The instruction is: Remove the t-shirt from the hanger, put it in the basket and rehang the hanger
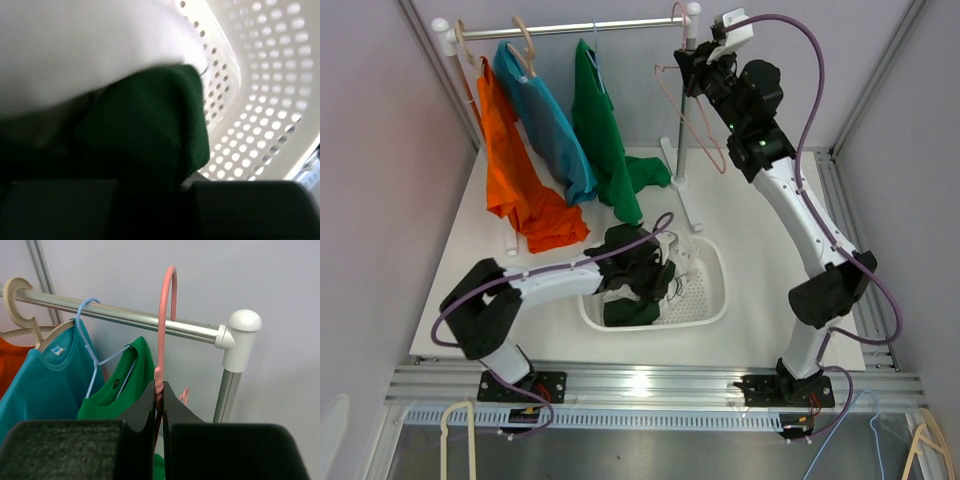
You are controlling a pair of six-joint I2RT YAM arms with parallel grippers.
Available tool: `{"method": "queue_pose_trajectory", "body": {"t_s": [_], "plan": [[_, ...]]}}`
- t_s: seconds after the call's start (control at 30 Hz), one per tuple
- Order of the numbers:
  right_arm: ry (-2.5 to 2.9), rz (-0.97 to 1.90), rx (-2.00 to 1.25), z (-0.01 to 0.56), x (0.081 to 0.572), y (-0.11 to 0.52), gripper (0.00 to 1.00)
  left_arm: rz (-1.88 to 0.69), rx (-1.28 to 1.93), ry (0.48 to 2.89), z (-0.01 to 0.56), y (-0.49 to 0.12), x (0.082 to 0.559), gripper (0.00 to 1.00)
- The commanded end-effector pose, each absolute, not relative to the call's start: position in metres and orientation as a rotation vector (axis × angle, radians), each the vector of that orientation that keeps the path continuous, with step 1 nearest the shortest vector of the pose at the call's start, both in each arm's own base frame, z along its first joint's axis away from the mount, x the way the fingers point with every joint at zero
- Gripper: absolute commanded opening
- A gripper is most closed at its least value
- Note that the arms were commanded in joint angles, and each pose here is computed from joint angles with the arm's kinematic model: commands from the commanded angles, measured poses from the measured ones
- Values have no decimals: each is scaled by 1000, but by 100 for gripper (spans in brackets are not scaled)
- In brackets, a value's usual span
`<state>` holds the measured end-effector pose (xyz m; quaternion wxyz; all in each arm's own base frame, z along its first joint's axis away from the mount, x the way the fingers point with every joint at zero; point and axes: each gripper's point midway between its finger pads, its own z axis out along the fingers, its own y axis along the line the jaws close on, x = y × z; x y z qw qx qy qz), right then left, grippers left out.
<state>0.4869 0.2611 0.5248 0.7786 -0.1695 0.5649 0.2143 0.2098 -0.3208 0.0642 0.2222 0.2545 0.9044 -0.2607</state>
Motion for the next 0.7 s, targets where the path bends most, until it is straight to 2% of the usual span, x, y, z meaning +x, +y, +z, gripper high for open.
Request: {"method": "queue_pose_trajectory", "body": {"t_s": [0.0,0.1,0.13,0.17,0.27,0.33,0.67], "plan": [[1133,464,-384,546,498,270,0,-742,705,2610,57,-334,210,20],[1101,465,-374,557,505,273,0,-746,684,2601,56,-340,215,49],[1120,467,-380,545,516,280,0,-767,671,2571,64,-338,214,57],[1117,466,-378,545,523,283,0,-778,662,2527,70,-338,215,74],[1083,463,-370,559,524,283,0,-815,654,2400,112,-333,215,84],[1077,457,-360,558,529,282,0,-818,657,2359,132,-328,213,98],[1094,454,-339,537,550,287,0,-903,646,2142,230,-312,187,100]]}}
